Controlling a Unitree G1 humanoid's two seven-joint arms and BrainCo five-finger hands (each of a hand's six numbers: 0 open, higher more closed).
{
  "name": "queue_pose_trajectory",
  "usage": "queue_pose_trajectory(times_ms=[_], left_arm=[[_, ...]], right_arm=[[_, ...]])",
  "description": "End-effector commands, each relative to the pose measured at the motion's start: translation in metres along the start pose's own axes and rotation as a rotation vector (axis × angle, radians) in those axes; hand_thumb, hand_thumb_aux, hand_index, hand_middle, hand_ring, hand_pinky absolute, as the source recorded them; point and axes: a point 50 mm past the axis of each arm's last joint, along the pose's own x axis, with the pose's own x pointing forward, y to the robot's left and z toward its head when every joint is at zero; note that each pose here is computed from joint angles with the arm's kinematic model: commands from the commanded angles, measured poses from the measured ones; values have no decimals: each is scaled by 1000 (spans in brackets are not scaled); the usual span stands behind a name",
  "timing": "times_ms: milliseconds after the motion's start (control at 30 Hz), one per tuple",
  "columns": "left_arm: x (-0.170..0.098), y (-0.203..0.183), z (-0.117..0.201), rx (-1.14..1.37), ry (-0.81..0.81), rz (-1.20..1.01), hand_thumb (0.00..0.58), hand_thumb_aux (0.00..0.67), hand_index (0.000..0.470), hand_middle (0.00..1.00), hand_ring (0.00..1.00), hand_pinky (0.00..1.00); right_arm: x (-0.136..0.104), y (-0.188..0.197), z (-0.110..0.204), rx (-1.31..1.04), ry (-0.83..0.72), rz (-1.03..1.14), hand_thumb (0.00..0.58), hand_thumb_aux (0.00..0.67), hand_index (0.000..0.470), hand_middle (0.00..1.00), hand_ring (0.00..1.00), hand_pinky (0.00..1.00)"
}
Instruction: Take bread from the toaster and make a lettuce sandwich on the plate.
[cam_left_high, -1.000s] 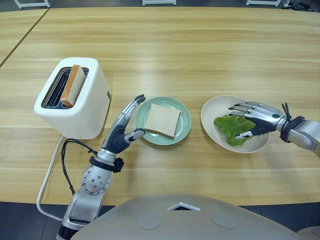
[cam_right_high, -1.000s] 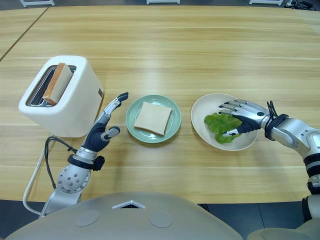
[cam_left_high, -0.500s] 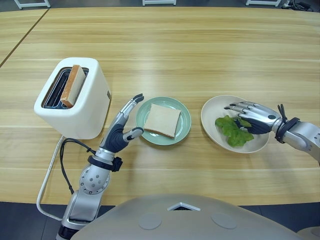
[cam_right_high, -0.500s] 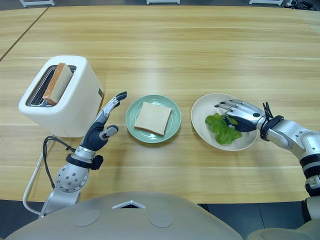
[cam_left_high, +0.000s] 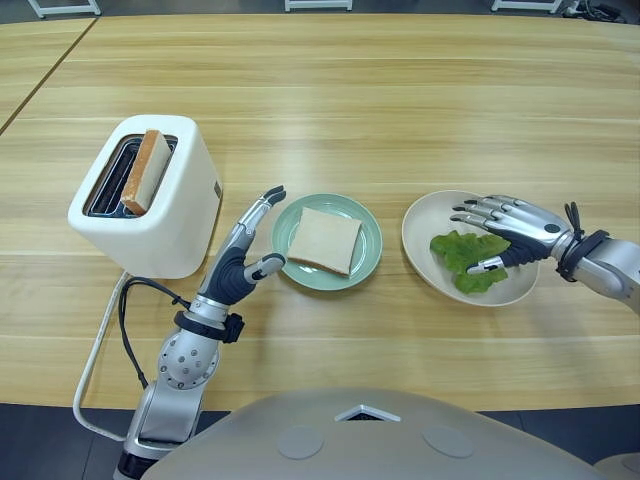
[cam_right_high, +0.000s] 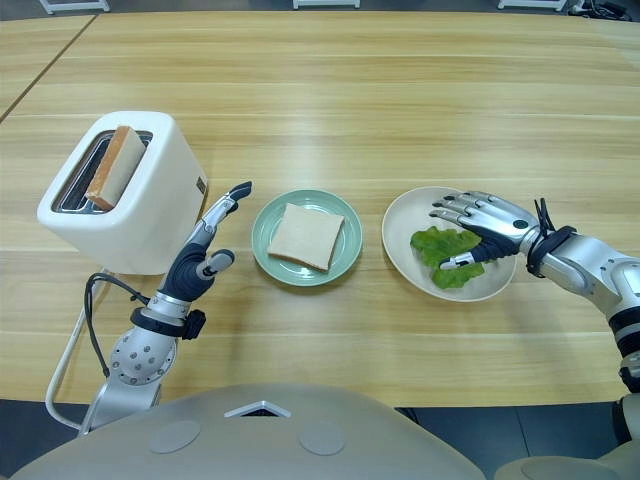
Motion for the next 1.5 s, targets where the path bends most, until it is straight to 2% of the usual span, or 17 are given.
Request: queue_pose_trajectory(times_ms=[33, 267, 300, 333, 367, 400, 833, 1067, 1133, 1333, 1500], left_arm=[[-1, 0, -2, -8, 9, -10, 0, 0, 0, 0, 0, 0], [-1, -1, -2, -13, 11, -17, 0, 0, 0, 0, 0, 0], [-1, 0, -2, -13, 10, -18, 0, 0, 0, 0, 0, 0], [-1, 0, -2, -13, 11, -18, 0, 0, 0, 0, 0, 0], [-1, 0, -3, -13, 12, -17, 0, 0, 0, 0, 0, 0], [-1, 0, -3, -13, 13, -17, 0, 0, 0, 0, 0, 0], [1, -1, -5, -14, 16, -21, 0, 0, 0, 0, 0, 0], [1, -1, -6, -13, 17, -7, 0, 0, 0, 0, 0, 0], [1, 1, -6, -13, 12, 8, 0, 0, 0, 0, 0, 0], [6, 6, -4, -18, -12, 54, 0, 0, 0, 0, 0, 0], [9, 7, -5, -25, -25, 60, 0, 0, 0, 0, 0, 0]], right_arm=[[2, 6, -1, -21, 10, 33, 0, 0, 0, 0, 0, 0], [10, 20, 10, -18, -26, 60, 0, 0, 0, 0, 0, 0], [11, 20, 11, -16, -30, 54, 482, 394, 276, 0, 0, 0], [11, 19, 11, -18, -34, 45, 568, 573, 402, 0, 0, 0], [11, 17, 11, -22, -39, 35, 580, 662, 464, 0, 0, 0], [11, 15, 11, -27, -42, 26, 580, 670, 470, 0, 0, 0], [15, -3, 15, -46, -51, -120, 580, 670, 470, 0, 0, 0], [17, -40, 22, -37, -98, -326, 580, 670, 470, 0, 0, 0], [26, -51, 35, -25, -163, -371, 580, 670, 470, 0, 0, 0], [82, -68, 107, 8, -462, -408, 580, 670, 470, 0, 0, 0], [109, -87, 130, 0, -534, -460, 580, 670, 470, 0, 0, 0]])
